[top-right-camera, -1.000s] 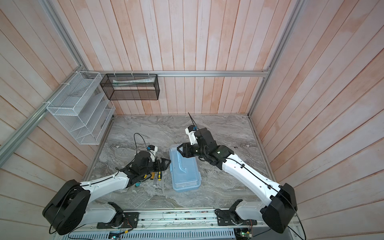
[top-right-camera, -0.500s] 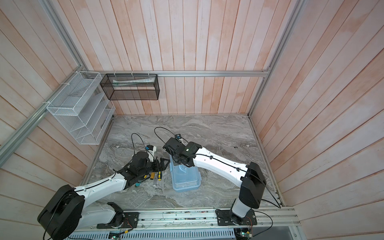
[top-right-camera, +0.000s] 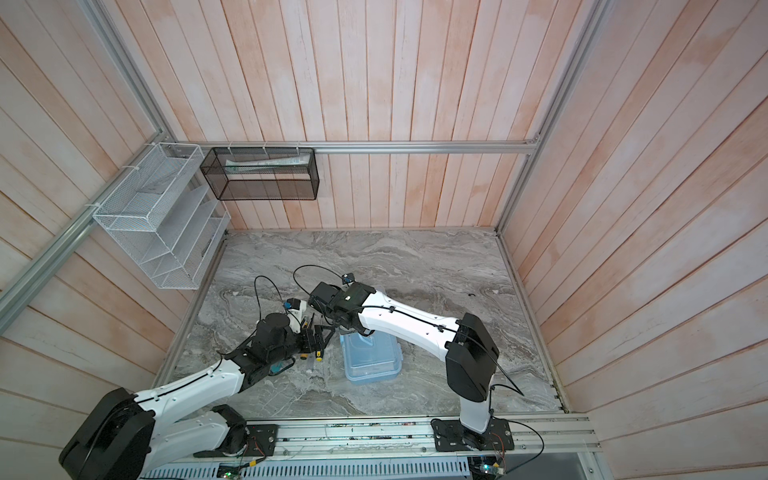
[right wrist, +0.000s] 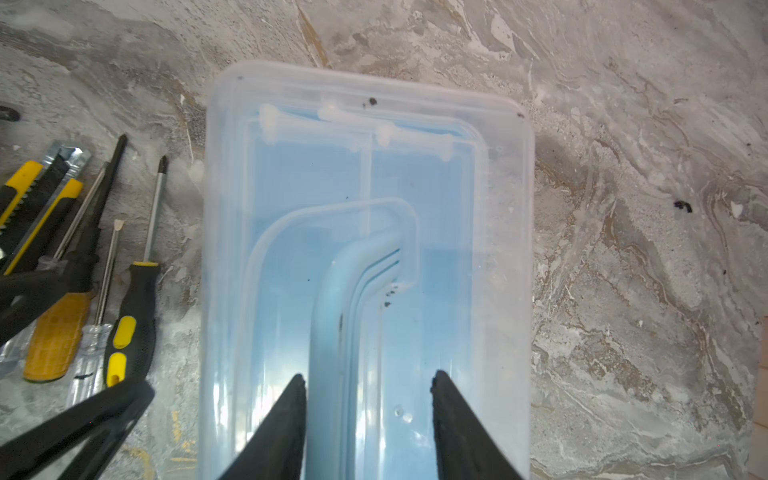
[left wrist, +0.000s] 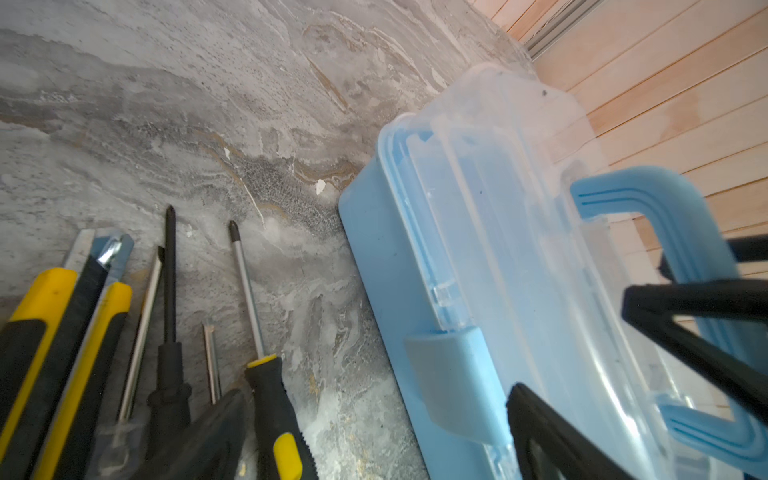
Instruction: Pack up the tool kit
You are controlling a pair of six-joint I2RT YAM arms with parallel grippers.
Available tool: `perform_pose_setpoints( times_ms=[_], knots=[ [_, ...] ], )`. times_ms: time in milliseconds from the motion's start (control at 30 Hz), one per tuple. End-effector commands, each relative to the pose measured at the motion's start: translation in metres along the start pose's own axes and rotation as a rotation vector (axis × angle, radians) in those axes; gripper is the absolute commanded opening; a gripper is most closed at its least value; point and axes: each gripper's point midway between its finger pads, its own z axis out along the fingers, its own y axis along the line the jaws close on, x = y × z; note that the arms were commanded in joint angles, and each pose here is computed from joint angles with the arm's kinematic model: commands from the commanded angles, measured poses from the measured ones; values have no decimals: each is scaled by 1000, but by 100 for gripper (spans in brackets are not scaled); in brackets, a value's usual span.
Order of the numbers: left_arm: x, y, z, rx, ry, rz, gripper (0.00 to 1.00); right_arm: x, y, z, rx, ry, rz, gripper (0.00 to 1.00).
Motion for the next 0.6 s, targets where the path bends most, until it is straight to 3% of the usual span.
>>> perform_pose_setpoints(
  times_ms=[0, 567],
  knots=[
    [-1, 4, -7, -14, -33, 4, 100, -3, -7, -3, 39, -9, 17, 36],
    [-15, -1, -38, 18, -170, 2, 100, -3, -27, -5, -55, -53, 145, 5]
  ],
)
